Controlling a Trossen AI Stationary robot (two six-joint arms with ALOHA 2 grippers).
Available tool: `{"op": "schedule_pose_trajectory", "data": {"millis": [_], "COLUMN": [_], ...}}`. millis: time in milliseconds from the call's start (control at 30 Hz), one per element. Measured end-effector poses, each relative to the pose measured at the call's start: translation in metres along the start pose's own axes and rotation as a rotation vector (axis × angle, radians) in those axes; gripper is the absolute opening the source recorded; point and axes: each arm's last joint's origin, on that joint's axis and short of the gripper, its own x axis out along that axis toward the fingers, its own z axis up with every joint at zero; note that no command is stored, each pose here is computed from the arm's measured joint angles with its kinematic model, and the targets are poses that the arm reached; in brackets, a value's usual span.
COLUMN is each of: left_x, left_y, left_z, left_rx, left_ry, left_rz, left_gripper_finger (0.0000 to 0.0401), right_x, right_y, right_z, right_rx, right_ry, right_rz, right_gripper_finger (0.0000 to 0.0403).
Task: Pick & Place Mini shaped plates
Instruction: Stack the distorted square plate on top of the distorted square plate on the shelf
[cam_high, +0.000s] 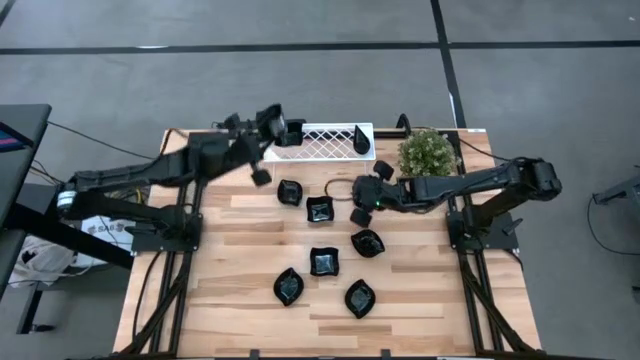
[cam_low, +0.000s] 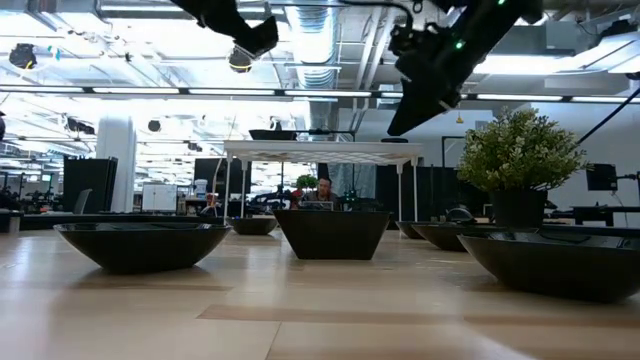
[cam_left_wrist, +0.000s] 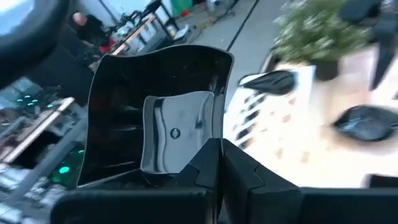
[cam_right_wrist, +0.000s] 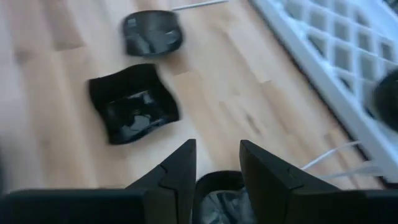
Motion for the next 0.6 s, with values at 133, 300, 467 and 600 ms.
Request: {"op": "schedule_pose_trajectory", "data": {"millis": [133,300,467,600], "left_x": [0.033,0.073,0.095,0.102], "left_y": [0.021,0.016,0.003,-0.006], "left_z": [-0.006,-0.026,-0.039,-0.043], "left_rx": [0.04,0.098,0.113,0.129], "left_ry": [0.059,0.158,0.209,0.226], "left_rz": [-0.008,-0.087,-0.159,-0.211], "left_gripper_finger": [0.0008,0.0013,0.0008,0.0012], "right_x": [0.008,0.014,0.016,0.017], "right_y": [-0.017,-0.03,-0.036,-0.038], "right_z": [0.003,0.004,0.004,0.004], "right_rx": [0.03,0.003,0.016,0.02], "right_ry": [0.008,0.022,0.028,0.031], "right_rz": [-0.049,-0.084,-0.103,-0.107], "right_gripper_finger": [0.0118,0.0118,0.0118,0.0118]}}
